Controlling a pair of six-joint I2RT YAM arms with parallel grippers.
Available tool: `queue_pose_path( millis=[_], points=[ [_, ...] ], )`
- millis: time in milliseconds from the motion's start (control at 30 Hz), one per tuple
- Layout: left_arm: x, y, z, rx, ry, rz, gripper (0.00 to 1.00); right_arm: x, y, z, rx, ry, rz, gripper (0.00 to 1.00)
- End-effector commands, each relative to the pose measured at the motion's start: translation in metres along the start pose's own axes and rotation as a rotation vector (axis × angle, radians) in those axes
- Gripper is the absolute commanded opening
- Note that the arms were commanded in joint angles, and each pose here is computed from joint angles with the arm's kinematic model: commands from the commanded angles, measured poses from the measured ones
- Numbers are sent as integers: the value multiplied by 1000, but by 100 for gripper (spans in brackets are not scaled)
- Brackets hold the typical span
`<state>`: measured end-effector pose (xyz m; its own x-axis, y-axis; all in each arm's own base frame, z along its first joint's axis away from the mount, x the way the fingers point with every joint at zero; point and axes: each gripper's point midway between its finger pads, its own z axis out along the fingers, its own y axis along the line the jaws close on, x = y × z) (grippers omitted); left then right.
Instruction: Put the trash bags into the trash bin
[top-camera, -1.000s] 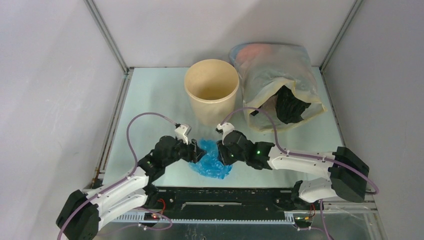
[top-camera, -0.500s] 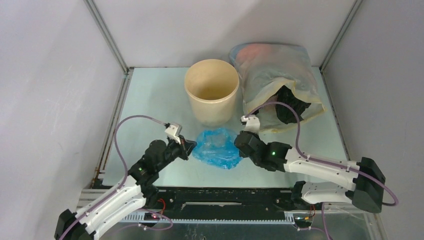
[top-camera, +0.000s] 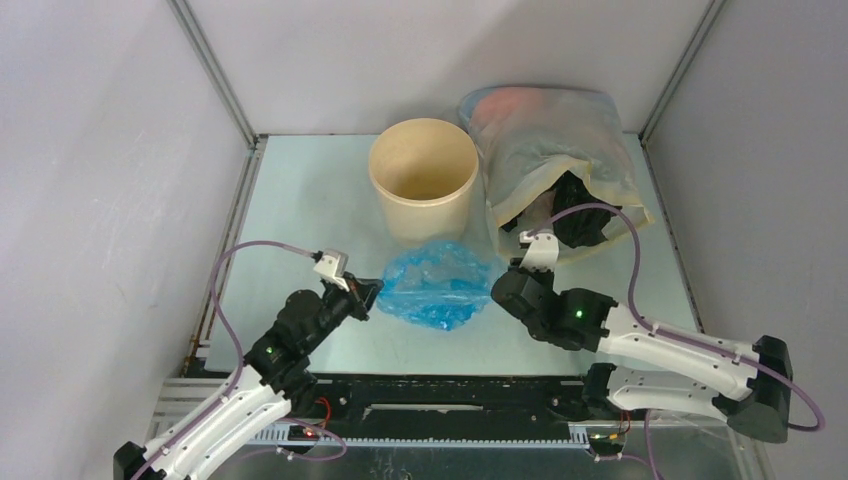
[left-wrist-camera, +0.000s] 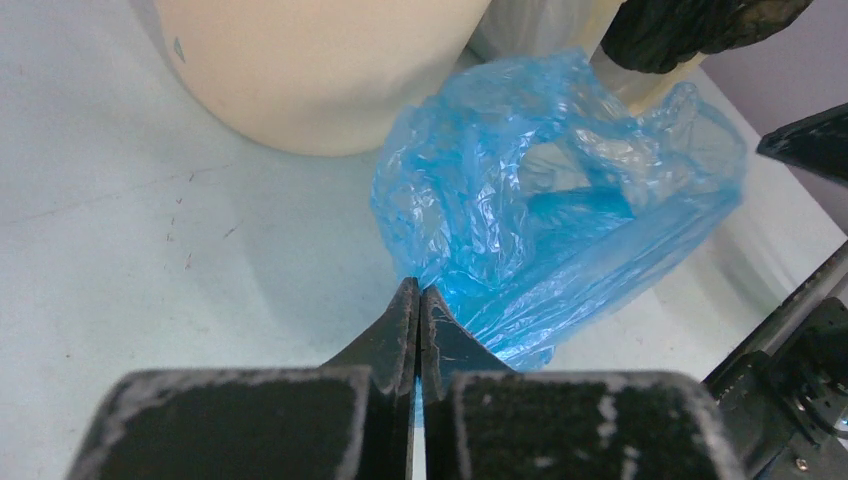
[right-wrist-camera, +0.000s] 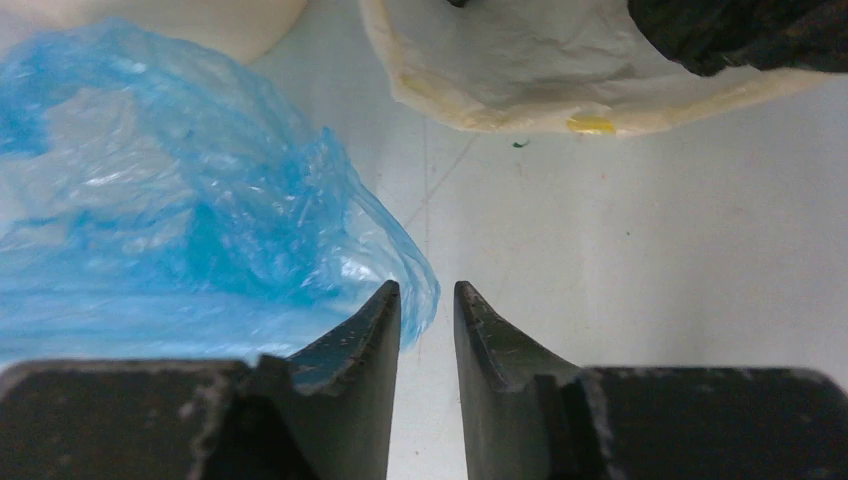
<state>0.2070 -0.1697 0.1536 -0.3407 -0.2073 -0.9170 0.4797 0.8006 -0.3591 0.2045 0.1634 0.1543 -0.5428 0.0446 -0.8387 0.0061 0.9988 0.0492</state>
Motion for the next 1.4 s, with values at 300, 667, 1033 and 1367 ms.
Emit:
queue_pose_path(
  millis=[300, 667, 1033, 1367],
  points=[
    [12, -17, 5, 107, 47, 23, 4, -27, 102, -48, -653, -92, -176, 75],
    [9, -25, 2, 160, 23, 26, 5, -33, 66, 9, -290, 12, 393, 73],
    [10, -31, 0, 194, 23, 23, 5, -5, 33, 10, -79, 87, 665, 71],
    [8, -45, -4, 279, 6, 29, 6, 9, 75, 18, -179, 192, 685, 66]
  ],
)
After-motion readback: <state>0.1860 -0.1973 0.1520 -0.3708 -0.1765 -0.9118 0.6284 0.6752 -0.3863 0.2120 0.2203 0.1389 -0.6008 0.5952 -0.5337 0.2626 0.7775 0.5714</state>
